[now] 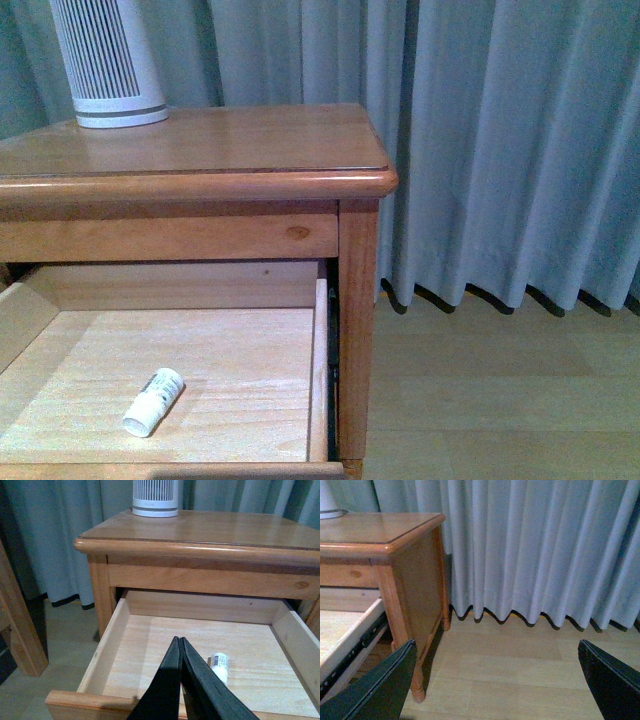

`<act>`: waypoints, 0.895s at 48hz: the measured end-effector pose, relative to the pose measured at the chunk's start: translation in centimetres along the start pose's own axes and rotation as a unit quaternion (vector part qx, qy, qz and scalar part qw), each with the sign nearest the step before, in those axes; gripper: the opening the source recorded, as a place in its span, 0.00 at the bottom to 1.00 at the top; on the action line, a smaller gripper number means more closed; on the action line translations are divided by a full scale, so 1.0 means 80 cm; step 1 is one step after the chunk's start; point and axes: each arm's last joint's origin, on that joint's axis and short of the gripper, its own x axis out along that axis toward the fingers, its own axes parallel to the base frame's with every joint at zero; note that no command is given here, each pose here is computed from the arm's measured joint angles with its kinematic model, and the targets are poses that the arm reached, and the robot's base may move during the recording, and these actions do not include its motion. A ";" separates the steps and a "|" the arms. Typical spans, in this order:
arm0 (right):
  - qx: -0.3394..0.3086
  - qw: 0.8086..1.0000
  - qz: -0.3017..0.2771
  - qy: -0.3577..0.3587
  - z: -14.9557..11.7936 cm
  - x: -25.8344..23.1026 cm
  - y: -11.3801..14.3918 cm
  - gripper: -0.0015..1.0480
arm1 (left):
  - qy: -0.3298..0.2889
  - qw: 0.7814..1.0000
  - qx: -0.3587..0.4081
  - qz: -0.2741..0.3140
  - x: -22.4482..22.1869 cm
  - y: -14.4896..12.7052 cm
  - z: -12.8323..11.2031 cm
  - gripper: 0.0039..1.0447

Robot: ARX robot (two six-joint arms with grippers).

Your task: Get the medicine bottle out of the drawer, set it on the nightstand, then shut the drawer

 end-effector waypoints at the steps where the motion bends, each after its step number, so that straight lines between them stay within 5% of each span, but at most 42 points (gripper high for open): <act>1: 0.000 1.000 0.000 0.000 0.000 0.000 0.000 0.94 | 0.000 1.000 0.000 0.000 0.000 0.000 0.000 0.03; 43: 0.000 1.000 0.000 0.000 0.000 0.000 0.000 0.94 | 0.004 1.000 0.001 0.001 -0.036 0.000 -0.003 0.03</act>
